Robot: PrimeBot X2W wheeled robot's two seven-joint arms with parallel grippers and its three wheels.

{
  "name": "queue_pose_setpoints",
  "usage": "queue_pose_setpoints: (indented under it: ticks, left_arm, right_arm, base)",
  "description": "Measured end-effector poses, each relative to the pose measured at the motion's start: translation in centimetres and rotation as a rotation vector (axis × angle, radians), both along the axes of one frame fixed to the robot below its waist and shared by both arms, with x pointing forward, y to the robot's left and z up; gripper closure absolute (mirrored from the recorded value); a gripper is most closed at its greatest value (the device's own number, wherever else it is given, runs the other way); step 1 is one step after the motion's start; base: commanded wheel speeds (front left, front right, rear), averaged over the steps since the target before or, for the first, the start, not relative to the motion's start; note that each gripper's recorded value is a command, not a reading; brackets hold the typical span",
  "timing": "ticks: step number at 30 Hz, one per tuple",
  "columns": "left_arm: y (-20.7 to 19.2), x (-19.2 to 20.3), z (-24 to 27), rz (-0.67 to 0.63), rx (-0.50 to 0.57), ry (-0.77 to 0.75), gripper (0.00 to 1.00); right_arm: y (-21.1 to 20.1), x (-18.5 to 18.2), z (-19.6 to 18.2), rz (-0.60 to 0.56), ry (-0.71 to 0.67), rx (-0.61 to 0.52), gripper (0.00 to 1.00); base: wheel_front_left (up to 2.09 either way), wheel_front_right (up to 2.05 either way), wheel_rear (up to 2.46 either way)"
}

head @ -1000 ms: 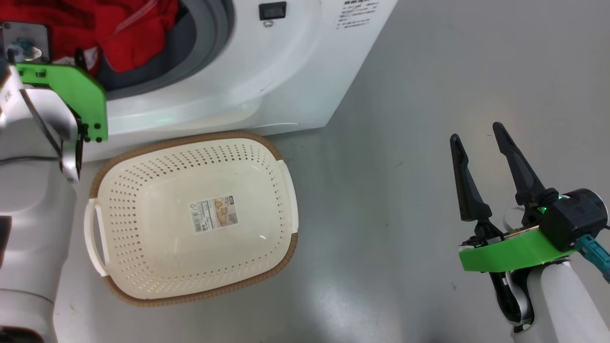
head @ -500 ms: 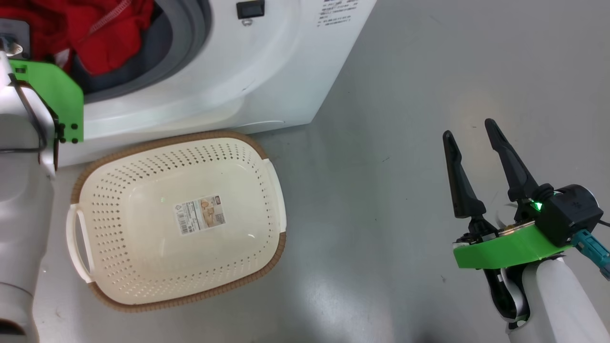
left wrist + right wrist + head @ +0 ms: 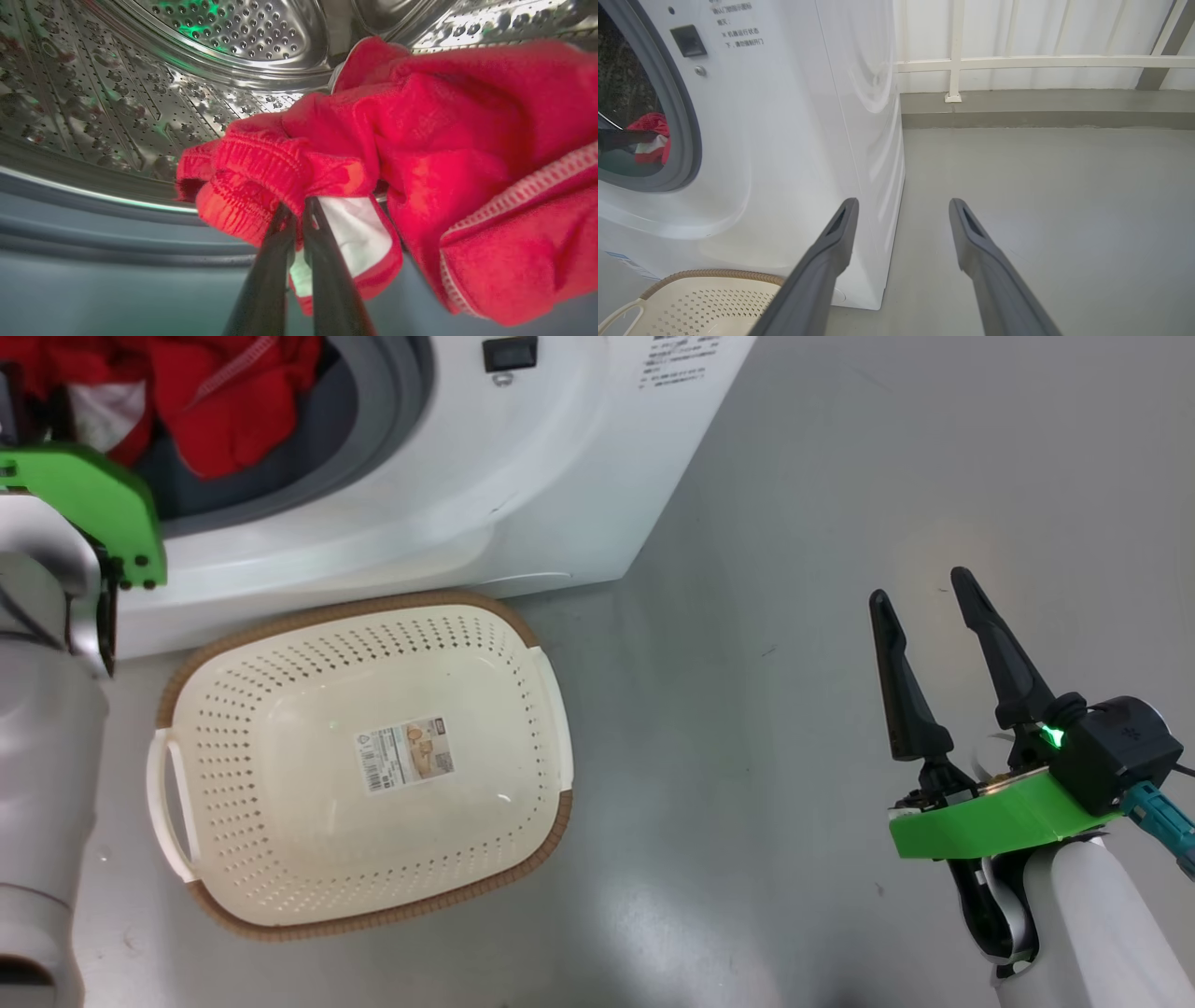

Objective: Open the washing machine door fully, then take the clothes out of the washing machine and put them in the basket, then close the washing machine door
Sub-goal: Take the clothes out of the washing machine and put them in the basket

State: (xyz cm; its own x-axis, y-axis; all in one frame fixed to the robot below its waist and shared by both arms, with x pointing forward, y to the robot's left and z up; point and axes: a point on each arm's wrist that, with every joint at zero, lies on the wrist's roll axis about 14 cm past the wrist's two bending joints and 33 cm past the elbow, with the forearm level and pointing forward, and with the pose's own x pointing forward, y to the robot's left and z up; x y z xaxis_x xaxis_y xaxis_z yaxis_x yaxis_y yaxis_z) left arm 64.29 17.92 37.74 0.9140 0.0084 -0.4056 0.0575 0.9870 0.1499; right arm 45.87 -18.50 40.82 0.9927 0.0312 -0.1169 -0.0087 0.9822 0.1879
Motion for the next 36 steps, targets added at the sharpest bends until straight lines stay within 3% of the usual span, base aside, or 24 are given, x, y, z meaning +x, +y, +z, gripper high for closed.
queue_pose_setpoints:
  ticks: [3,19,36]
  left_arm:
    - [0.0,0.3,1.4,0.01,-0.059,-0.076,1.0]
    - [-0.3,-1.7,6.2,-0.022,-0.144,-0.287,1.0]
    - [-0.1,-8.3,10.9,-0.034,-0.174,-0.438,1.0]
  right_arm:
    - [0.2,0.1,0.1,0.006,-0.004,0.003,0.0]
    - [1.1,0.3,1.9,0.027,-0.049,0.015,0.0]
    - [1.2,-0.6,5.5,0.029,-0.128,0.019,0.0]
  base:
    - [0.0,0.0,0.0]
    - [0.0,0.0,0.0]
    - [0.0,0.0,0.0]
